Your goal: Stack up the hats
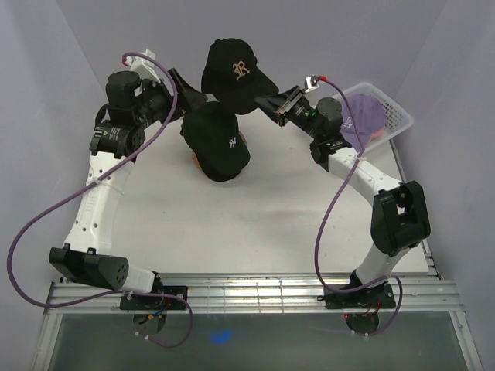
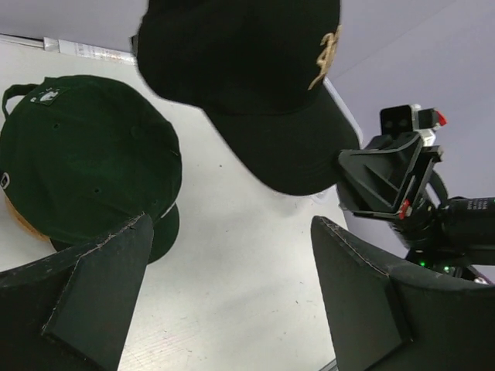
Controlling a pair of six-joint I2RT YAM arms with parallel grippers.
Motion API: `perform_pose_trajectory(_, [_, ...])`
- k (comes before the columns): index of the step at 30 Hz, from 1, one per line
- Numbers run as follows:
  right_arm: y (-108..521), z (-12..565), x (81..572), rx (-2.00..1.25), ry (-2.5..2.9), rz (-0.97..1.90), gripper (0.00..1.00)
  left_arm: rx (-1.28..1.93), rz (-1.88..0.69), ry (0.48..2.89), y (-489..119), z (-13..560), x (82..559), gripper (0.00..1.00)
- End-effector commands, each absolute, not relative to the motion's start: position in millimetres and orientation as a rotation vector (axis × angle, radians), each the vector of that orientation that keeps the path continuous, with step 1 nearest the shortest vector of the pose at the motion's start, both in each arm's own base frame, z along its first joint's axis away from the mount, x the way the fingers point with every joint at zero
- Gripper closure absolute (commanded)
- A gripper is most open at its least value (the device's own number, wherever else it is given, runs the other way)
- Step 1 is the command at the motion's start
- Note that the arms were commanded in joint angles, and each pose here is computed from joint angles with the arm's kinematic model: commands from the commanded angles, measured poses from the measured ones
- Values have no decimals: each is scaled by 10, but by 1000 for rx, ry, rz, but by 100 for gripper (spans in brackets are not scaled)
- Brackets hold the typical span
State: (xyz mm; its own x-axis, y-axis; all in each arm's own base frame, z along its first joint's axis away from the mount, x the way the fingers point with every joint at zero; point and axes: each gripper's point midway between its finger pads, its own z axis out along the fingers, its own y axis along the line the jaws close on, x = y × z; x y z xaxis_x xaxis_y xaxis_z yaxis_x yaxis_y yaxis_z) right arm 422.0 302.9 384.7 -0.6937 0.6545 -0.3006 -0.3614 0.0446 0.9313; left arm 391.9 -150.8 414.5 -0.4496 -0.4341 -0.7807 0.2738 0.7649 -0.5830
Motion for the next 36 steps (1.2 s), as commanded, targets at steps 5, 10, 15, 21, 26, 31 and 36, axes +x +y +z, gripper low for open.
perform_pose_trajectory(5, [3404,4065,4093,244,1436,1854,92,-116,-820,1811,-1448,4453,3690,7])
perform_pose_trajectory(10, [3672,3825,4023,271,1498,1889,92,-116,-811,1797,-1427,4517,3643,7])
perform_pose_trajectory(15, [3768,3615,3934,259,1524,1896,92,-113,-818,1810,-1440,4475,3651,6])
perform_pose_trajectory(21, [3750,3305,3885,306,1568,1881,92,-112,-813,1821,-1440,4421,3642,6])
perform_pose_trajectory(26, [3768,3109,3934,363,1576,1897,92,-114,-807,1835,-1442,4355,3672,6])
perform_pose_trajectory(31, [3936,3409,4067,290,1523,1936,92,-113,-797,1843,-1431,4316,3667,6])
perform_pose_trajectory(36, [4036,3715,4095,233,1479,1954,92,-112,-785,1843,-1418,4315,3680,6])
